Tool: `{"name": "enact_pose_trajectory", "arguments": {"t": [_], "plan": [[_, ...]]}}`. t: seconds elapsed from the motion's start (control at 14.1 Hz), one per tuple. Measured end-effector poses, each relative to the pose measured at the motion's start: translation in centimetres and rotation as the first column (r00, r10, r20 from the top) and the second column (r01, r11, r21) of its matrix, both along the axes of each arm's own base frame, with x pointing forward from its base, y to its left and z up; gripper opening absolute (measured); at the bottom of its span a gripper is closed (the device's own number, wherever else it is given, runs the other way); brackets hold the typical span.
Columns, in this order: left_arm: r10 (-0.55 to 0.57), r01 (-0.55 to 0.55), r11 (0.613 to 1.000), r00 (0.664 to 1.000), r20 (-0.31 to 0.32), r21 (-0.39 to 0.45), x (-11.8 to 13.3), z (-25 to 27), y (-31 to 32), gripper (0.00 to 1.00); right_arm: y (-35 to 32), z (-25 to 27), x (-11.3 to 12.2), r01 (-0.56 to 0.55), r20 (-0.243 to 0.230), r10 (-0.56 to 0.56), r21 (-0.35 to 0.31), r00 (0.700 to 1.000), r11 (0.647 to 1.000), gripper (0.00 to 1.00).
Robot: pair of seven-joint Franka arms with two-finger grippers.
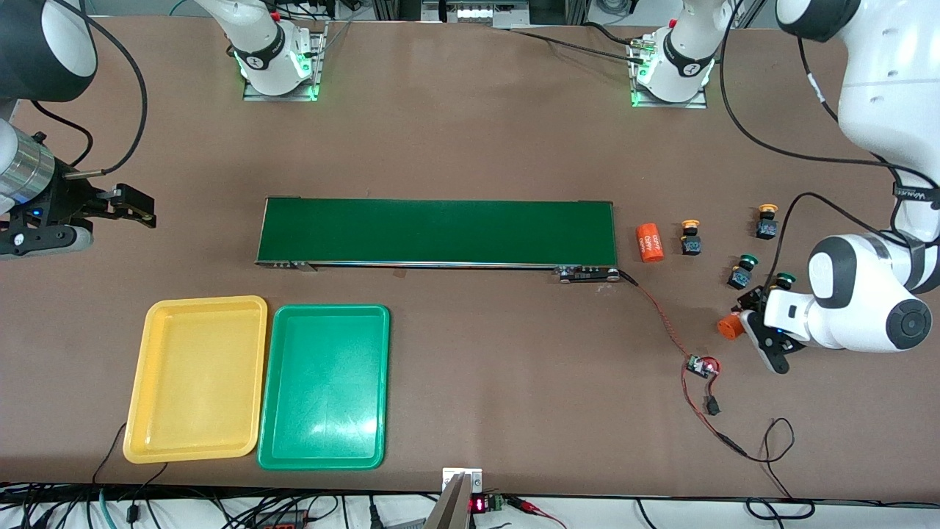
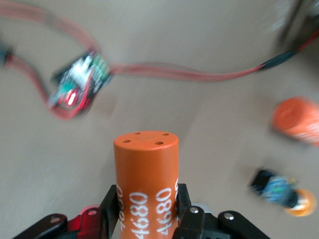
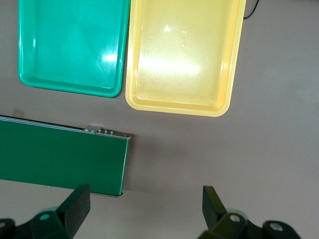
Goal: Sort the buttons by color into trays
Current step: 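Lift the cylinder and lower it onto the green conveyor belt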
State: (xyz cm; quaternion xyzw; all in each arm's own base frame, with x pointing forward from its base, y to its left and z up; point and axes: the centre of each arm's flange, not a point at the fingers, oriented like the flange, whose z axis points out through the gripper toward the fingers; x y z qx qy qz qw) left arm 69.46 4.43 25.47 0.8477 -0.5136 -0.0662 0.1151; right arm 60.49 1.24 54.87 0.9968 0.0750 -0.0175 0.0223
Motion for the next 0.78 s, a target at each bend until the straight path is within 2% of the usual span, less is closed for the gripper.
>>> {"name": "enact_pose_trajectory", "arguments": {"t": [0.14, 0.35, 0.57, 0.78], "plan": [[-0.068, 0.067, 0.997, 0.997, -0.031, -0.031, -0.6, 3.1, -4.2, 0.49, 0.0, 0.0, 0.0, 0.0, 0.0, 0.0, 0.0, 1.0, 1.0, 1.0], [-0.136, 0.132, 0.989, 0.988, -0.077, -0.06, -2.0, 3.9, -8.0, 0.49, 0.0, 0.0, 0.0, 0.0, 0.0, 0.0, 0.0, 1.0, 1.0, 1.0], [-0.209, 0.207, 0.978, 0.973, -0.099, -0.029, -4.3, 4.1, -11.6, 0.49, 0.0, 0.0, 0.0, 0.0, 0.0, 0.0, 0.0, 1.0, 1.0, 1.0], [-0.289, 0.29, 0.957, 0.953, -0.092, 0.004, -7.5, 4.6, -16.5, 0.49, 0.0, 0.0, 0.0, 0.0, 0.0, 0.0, 0.0, 1.0, 1.0, 1.0]]}}
